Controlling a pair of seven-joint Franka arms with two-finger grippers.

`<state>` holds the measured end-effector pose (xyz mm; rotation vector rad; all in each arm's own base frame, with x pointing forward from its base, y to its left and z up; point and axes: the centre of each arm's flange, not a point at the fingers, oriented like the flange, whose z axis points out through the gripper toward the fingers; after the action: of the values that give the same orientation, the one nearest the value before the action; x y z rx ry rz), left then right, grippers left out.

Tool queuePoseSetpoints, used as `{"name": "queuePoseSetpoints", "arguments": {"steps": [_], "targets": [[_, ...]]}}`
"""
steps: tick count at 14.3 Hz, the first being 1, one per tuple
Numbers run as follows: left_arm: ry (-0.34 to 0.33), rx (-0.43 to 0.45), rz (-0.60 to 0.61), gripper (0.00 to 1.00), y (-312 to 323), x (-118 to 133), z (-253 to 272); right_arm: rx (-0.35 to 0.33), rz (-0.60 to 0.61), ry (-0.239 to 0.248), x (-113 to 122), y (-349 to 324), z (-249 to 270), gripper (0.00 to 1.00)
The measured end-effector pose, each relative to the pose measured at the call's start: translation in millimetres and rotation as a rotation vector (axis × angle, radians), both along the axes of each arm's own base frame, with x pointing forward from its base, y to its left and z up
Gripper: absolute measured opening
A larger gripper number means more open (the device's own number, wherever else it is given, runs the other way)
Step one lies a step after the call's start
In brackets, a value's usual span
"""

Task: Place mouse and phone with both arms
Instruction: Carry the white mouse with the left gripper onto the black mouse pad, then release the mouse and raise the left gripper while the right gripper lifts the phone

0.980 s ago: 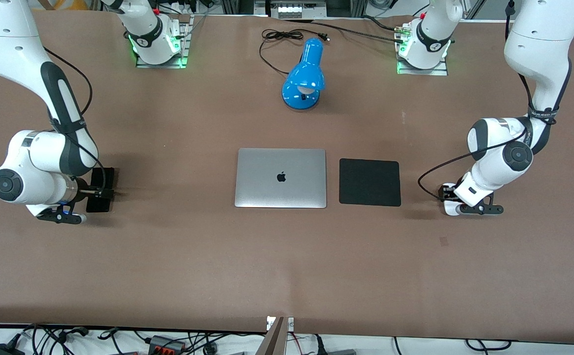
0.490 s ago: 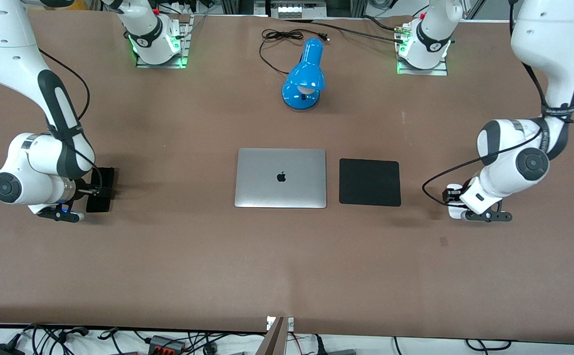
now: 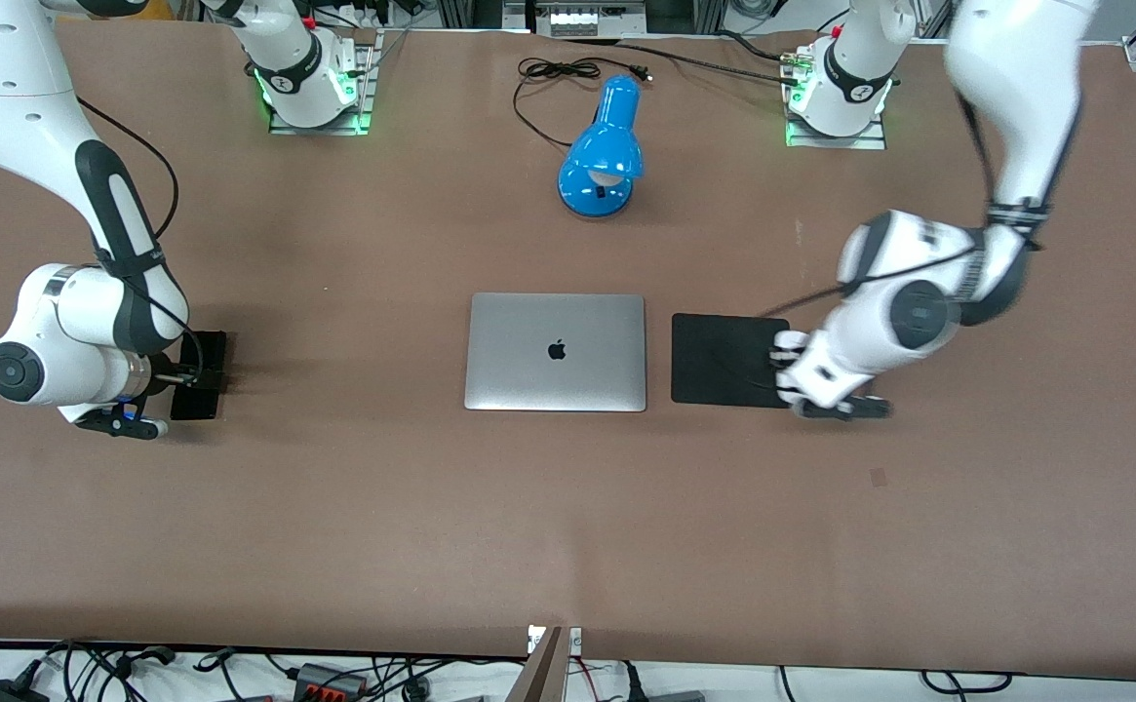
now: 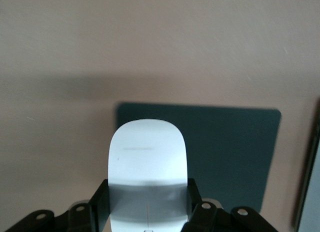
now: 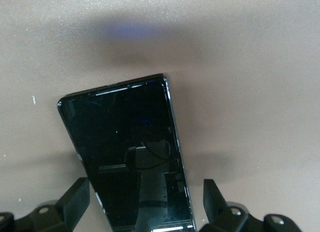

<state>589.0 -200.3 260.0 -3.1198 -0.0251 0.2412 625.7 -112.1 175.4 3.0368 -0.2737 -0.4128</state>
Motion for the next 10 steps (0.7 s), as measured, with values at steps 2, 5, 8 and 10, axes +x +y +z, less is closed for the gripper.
{"name": "queuePoseSetpoints", "arguments": {"steps": [2,5,8,10], "targets": [[-0.041,0.068,0.016,0.62,-28.9,-11.6,-18.1,0.005,-0.006,0.002,-0.6,-0.4,-1.8,1.00],[-0.087,0.122,0.011,0.62,-45.3,-21.6,-41.5,0.028,-0.034,0.001,-1.2,0.1,-4.6,1.00],[-0.137,0.087,0.020,0.62,-47.1,-30.1,-61.7,0.032,-0.039,0.002,-1.5,-0.5,-5.2,1.00],[-0.141,0.075,0.033,0.62,-47.0,-38.1,-72.0,0.032,-0.040,0.004,-2.2,-1.5,-6.8,1.00]]}}
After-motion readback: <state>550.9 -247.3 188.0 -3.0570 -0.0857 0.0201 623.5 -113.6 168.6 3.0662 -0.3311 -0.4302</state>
